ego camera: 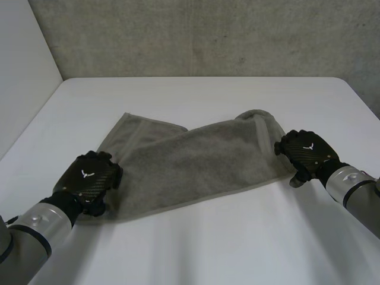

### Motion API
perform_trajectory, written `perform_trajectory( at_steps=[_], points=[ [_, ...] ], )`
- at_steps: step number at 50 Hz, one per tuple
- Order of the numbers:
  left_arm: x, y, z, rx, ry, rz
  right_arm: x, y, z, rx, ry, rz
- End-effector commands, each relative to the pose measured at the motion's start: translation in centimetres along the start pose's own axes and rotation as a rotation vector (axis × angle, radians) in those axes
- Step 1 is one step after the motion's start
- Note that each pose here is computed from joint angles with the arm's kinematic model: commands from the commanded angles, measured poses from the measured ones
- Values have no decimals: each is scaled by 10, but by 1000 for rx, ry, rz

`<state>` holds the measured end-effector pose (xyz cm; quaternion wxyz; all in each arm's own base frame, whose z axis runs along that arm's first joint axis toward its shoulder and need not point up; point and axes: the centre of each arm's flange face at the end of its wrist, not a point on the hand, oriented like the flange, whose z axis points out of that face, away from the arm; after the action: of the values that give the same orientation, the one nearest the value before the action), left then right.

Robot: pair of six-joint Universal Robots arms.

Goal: Fold the towel.

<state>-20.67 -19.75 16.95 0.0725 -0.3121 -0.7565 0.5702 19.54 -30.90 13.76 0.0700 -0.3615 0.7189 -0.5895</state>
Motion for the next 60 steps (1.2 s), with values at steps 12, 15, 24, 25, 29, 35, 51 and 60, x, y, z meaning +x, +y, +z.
perform_trajectory(
  at_steps=[12, 15, 24, 25, 29, 35, 51, 60],
  points=[
    [-4, 11, 11, -35, -5, -14, 32, 20, 38, -57, 26, 56],
    [-5, 11, 12, -31, -9, -13, 35, 22, 43, -79, 15, 77],
    [-5, 10, 12, -24, -10, -12, 40, 31, 57, -104, 19, 118],
    [-5, 10, 12, -24, -10, -12, 42, 32, 58, -107, 28, 123],
    [-4, 11, 12, -25, -8, -12, 44, 33, 60, -110, 39, 129],
    [-4, 11, 12, -24, -6, -11, 46, 33, 61, -110, 42, 135],
    [-2, 12, 11, -28, -2, -10, 47, 32, 59, -123, 25, 157],
    [-2, 11, 10, -26, -3, -11, 48, 9, 50, -60, -5, 216]
  ],
)
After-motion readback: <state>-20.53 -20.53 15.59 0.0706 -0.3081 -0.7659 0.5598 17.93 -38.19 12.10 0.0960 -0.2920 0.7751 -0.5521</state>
